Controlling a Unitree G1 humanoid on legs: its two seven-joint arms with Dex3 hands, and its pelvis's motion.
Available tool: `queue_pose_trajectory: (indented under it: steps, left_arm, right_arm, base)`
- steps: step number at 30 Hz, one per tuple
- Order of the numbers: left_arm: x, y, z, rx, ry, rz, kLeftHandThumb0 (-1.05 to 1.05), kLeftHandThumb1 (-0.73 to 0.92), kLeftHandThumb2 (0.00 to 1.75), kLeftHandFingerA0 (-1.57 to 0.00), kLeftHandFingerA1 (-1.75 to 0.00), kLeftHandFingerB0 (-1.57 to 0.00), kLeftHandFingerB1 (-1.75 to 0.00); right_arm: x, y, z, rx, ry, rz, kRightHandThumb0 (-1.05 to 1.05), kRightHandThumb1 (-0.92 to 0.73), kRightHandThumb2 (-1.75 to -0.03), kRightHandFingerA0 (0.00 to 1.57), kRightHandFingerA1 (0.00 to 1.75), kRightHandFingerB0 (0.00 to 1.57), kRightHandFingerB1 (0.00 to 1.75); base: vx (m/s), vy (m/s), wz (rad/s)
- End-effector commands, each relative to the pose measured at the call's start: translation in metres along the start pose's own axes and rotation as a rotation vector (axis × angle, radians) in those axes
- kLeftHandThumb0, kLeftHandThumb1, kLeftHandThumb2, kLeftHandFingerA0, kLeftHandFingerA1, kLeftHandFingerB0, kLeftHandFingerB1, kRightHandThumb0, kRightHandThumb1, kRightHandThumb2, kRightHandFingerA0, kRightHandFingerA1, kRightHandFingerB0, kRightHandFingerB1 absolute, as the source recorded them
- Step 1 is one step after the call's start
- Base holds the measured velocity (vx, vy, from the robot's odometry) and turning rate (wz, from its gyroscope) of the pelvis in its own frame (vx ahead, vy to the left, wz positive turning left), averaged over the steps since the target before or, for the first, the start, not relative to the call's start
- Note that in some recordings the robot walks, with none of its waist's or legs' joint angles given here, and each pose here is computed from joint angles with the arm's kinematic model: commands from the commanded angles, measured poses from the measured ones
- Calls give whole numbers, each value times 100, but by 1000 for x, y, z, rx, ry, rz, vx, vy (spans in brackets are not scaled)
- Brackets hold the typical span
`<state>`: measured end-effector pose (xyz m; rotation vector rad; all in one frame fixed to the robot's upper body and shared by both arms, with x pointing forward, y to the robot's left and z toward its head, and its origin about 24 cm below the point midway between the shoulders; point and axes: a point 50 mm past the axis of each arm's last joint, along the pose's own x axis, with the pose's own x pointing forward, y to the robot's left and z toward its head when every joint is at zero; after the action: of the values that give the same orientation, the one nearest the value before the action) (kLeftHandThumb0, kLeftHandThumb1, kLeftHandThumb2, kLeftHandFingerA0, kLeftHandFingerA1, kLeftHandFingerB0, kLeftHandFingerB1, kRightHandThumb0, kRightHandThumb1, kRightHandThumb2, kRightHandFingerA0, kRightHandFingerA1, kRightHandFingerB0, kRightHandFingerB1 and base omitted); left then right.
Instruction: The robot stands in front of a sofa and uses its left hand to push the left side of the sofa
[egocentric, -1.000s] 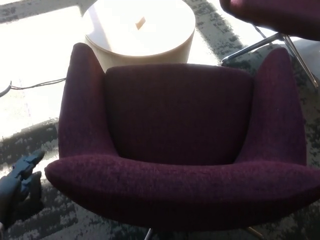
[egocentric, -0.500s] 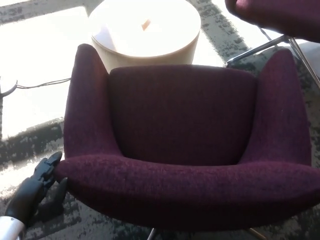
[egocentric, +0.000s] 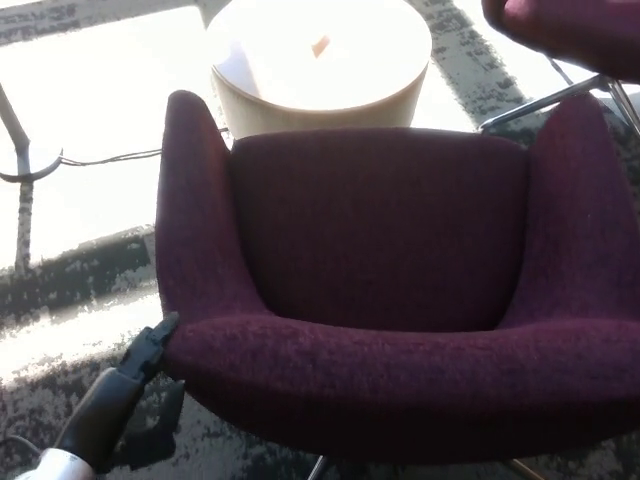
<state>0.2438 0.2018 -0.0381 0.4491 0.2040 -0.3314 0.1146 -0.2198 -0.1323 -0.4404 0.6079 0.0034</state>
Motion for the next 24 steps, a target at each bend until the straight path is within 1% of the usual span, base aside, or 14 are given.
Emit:
queue_pose_trajectory:
  steps: [1, 4, 5, 6, 7, 8, 9, 10, 11, 12, 13, 14, 15, 24]
  left_arm:
    - [5, -55, 28, 20, -106, -247, -83, 79, 120, 0, -30, -4, -27]
    - [1, -65, 32, 8, -109, -284, -86, 79, 119, 0, -32, -5, -28]
    - [-1, -69, 35, 16, -123, -295, -84, 92, 79, 0, -33, -5, -29]
    - [-3, -72, 37, 22, -133, -301, -84, 92, 79, 0, -33, -5, -29]
    - [-4, -74, 39, 30, -144, -311, -83, 78, 117, -2, -39, -5, -32]
    - [-5, -77, 42, 43, -156, -327, -82, 78, 117, -3, -40, -5, -32]
    - [-6, -78, 43, 47, -158, -332, -82, 78, 117, -3, -40, -5, -32]
    - [-7, -84, 46, 28, -167, -356, -88, 92, 77, -4, -39, -9, -32]
    - [-8, -86, 47, 25, -171, -367, -89, 92, 77, -4, -39, -9, -32]
    - [-8, -88, 48, 12, -171, -378, -85, 75, 116, -1, -42, -5, -34]
    - [-7, -89, 48, -7, -169, -389, -85, 75, 116, -1, -42, -5, -34]
    - [-8, -91, 49, -13, -167, -396, -84, 74, 115, -2, -38, -6, -35]
    - [-8, -93, 50, -11, -167, -409, -89, 92, 76, -1, -35, -9, -32]
    - [-1, -105, 59, 68, -164, -452, -95, 92, 74, -5, -34, -7, -30]
  right_arm:
    - [0, -6, -1, -19, -1, -16, -67, -69, -102, 34, 50, 40, 51]
    - [0, -7, -2, -29, -1, -16, -67, -69, -103, 33, 50, 40, 52]
    - [0, -7, -2, -45, -5, -13, -68, -71, -104, 33, 50, 40, 52]
    - [0, -7, -1, -72, -11, -10, -68, -71, -104, 33, 50, 40, 52]
    - [0, -7, -1, -63, -11, -12, -67, -70, -103, 33, 50, 41, 52]
    - [0, -7, -2, -50, -6, -13, -62, -81, -65, 40, 36, 46, 36]
    - [0, -7, -2, -45, -4, -13, -62, -81, -65, 40, 36, 46, 36]
    - [0, -7, -2, -47, -1, -13, -67, -69, -102, 31, 49, 40, 52]
    - [0, -7, -2, -52, -1, -13, -67, -69, -102, 32, 50, 40, 52]
    - [0, -7, -2, -56, -1, -13, -60, -81, -65, 40, 36, 45, 36]
    - [0, -7, -2, -59, -1, -14, -60, -81, -65, 40, 36, 45, 36]
    - [0, -8, -2, -55, 0, -13, -60, -81, -65, 40, 36, 45, 36]
    - [0, -8, -2, -45, -1, -14, -67, -69, -101, 33, 50, 41, 52]
    - [0, -8, -1, -29, -4, -13, -67, -68, -101, 32, 49, 41, 52]
  base:
    - [0, 0, 0]
    - [0, 0, 0]
    - [0, 0, 0]
    - [-89, 22, 1]
    - [0, 0, 0]
    - [0, 0, 0]
    - [0, 0, 0]
    - [0, 0, 0]
    - [0, 0, 0]
    - [0, 0, 0]
    - [0, 0, 0]
    - [0, 0, 0]
    - [0, 0, 0]
    - [0, 0, 0]
